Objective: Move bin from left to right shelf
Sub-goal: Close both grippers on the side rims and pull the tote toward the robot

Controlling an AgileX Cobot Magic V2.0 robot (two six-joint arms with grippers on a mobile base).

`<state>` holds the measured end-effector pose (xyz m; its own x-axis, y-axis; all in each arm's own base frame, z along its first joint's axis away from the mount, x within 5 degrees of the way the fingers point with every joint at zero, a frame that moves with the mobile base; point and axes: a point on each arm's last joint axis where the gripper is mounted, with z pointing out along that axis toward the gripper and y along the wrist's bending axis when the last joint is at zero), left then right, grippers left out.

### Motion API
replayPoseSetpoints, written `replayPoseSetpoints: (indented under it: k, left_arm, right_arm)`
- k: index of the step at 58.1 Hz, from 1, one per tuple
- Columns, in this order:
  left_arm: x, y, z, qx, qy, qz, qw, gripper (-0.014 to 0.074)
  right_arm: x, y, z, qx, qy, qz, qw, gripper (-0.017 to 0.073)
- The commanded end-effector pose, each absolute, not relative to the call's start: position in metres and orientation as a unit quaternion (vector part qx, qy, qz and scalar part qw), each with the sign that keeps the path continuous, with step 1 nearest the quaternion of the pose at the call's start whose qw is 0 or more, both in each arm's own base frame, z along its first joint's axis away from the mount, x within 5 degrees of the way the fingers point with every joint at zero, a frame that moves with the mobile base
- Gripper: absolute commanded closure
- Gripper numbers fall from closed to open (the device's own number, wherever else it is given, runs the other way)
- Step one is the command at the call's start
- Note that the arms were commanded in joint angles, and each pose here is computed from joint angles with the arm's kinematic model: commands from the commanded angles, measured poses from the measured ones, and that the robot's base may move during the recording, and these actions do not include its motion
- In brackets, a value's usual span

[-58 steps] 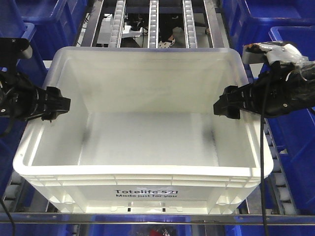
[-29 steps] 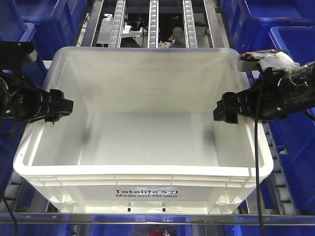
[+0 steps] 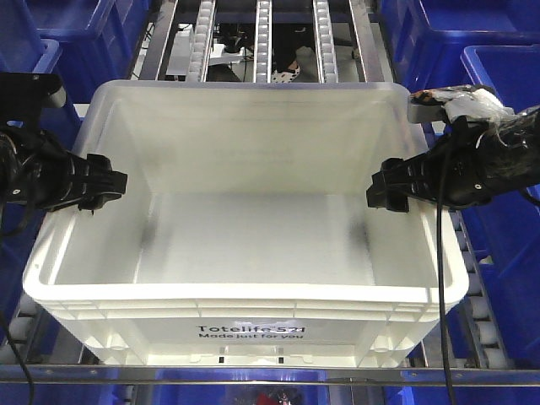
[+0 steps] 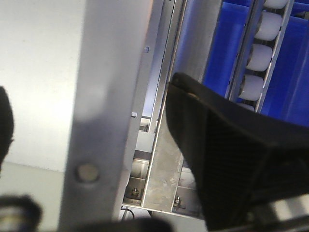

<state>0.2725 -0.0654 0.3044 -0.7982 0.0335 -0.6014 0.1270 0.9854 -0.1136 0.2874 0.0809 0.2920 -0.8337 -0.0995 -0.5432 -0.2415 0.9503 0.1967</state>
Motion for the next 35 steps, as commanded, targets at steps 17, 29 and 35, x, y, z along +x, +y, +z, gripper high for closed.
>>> replayPoseSetpoints:
  k: [17, 29, 35]
  left_arm:
    - [0.2756, -0.0673, 0.3262, 0.040, 0.921, -0.087, 0.378, 0.0533]
    - [0.2774, -0.0676, 0.3281, 0.042, 0.915, -0.089, 0.391, 0.0601]
    - [0.2780, -0.0681, 0.3289, 0.040, 0.913, -0.092, 0.396, 0.0601]
  right_arm:
    - [0.2891, 0.0805, 0.3143, -0.090, 0.932, 0.133, 0.326, 0.0524]
    - [0.2893, 0.0805, 0.3145, -0.093, 0.931, 0.132, 0.327, 0.0568]
    - [0.2896, 0.0805, 0.3147, -0.092, 0.930, 0.132, 0.330, 0.0567]
